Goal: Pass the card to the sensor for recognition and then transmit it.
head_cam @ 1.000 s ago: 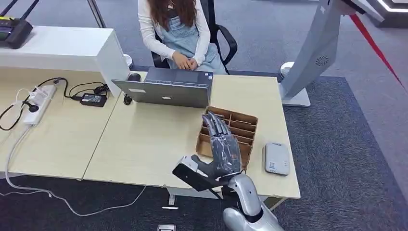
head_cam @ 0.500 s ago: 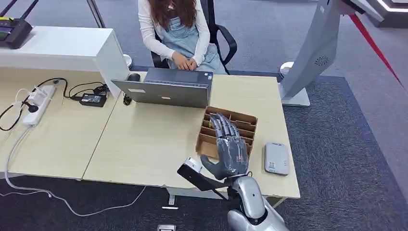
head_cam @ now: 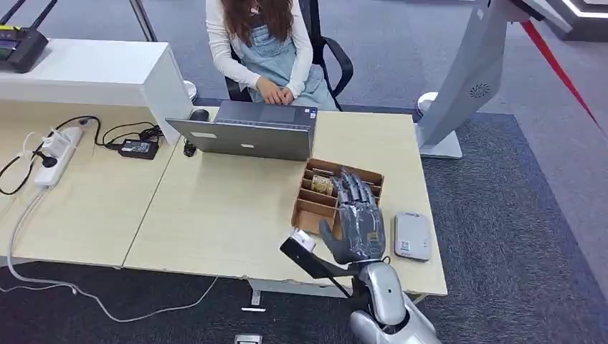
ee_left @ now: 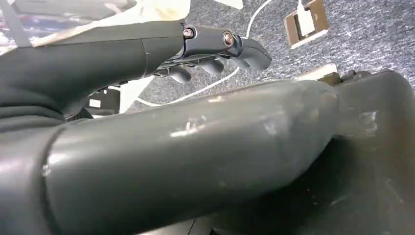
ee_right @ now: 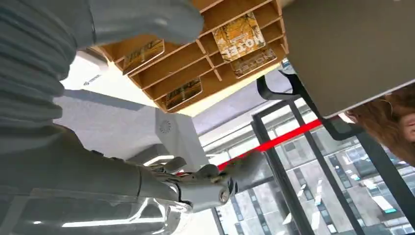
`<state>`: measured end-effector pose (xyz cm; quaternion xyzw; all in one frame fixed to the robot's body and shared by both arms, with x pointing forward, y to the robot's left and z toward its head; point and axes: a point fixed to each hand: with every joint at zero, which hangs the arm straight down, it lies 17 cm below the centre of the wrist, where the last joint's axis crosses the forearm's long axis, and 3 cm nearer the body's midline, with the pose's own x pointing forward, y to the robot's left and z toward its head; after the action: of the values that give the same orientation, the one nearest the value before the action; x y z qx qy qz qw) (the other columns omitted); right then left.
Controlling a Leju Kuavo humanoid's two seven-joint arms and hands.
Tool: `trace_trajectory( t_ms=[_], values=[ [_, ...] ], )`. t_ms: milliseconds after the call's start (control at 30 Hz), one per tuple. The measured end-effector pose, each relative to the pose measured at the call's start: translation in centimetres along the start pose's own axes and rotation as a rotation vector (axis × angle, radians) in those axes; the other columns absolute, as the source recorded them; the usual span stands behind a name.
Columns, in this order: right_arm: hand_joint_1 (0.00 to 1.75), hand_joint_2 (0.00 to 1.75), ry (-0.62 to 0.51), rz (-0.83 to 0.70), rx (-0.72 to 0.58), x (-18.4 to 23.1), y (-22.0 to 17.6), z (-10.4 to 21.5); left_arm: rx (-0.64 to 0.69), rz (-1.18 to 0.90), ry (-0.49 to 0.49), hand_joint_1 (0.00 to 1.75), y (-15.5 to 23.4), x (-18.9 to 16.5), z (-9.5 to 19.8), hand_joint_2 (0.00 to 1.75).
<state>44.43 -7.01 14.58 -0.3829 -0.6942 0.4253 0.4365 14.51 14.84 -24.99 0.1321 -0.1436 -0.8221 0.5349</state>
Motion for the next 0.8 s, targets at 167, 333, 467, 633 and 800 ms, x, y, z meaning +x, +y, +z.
trace_trajectory(
  t_ms=[167,333,467,633,800],
  values=[
    [0.68,1.75,0.012,0.009,0.004,-0.5,0.2,0.2,-0.001,-0.001,0.002,0.0,0.0,0.0,0.0,0.0],
    [0.59,1.75,0.017,0.015,0.016,-0.8,0.5,0.4,-0.004,-0.002,0.006,0.0,-0.1,-0.1,0.0,0.0],
    [0.37,1.75,0.017,0.016,0.019,-0.8,0.6,0.4,-0.006,-0.003,0.007,0.0,-0.1,-0.1,0.0,0.0],
    [0.28,1.75,0.017,0.023,0.037,-0.8,1.0,0.5,-0.007,-0.003,0.007,0.0,-0.1,-0.1,0.0,0.0],
    [0.28,1.75,0.015,0.026,0.047,-0.6,1.3,0.5,-0.006,-0.004,0.007,0.0,-0.1,-0.1,0.0,0.0]
  ],
)
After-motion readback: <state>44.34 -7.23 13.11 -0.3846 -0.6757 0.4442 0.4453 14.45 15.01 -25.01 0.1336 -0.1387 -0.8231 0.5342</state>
